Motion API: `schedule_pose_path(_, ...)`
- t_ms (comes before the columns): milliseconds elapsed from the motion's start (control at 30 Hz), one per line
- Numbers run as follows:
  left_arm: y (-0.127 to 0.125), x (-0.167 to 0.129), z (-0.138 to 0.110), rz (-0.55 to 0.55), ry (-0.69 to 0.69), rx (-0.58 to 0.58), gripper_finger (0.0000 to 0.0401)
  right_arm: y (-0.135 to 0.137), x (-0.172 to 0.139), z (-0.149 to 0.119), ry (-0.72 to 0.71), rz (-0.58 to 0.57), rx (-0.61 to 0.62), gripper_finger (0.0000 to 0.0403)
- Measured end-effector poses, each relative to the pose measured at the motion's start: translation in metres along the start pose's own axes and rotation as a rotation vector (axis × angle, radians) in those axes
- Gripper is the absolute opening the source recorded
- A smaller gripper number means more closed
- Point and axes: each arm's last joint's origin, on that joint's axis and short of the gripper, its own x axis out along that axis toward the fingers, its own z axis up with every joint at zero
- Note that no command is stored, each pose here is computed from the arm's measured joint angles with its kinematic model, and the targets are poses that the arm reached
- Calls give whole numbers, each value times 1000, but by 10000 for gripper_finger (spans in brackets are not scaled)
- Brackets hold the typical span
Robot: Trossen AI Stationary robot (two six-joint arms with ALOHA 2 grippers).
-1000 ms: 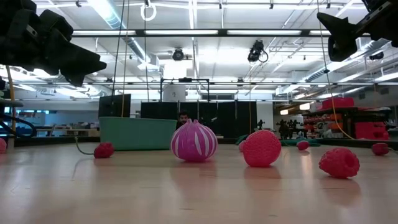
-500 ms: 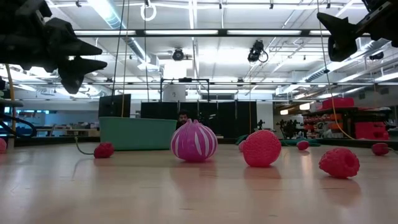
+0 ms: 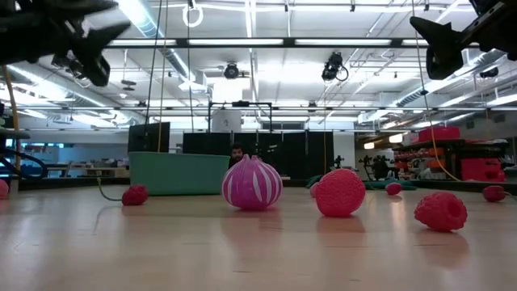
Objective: Pick and placing Produce into tupperware
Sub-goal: Put the red cherry into the blue bin
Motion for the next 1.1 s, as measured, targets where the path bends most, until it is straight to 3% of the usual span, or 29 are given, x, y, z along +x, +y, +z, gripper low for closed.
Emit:
schedule_pose_path(100,-12,2,14,-59,-35,-16,133,0,0,1,-5,-1,-52,316)
schedule_pose_path(233,-41,7,59,-135,-103,125,122,-1,0,-3,46,-9,-155,316)
schedule_pose_path(400,-64,32,76,-95,134,208,108,-2,0,-9,102,-14,-161,316)
schedule_pose_path(567,-76,69,40,-17,496,206,89,-2,0,-8,97,-14,-148,316)
schedule_pose_path(767,-93,95,-10,34,789,191,62,-2,0,-8,96,-13,-148,316)
schedule_pose_path(1100,-94,130,-39,108,856,239,39,-1,0,-7,93,-4,-335,316)
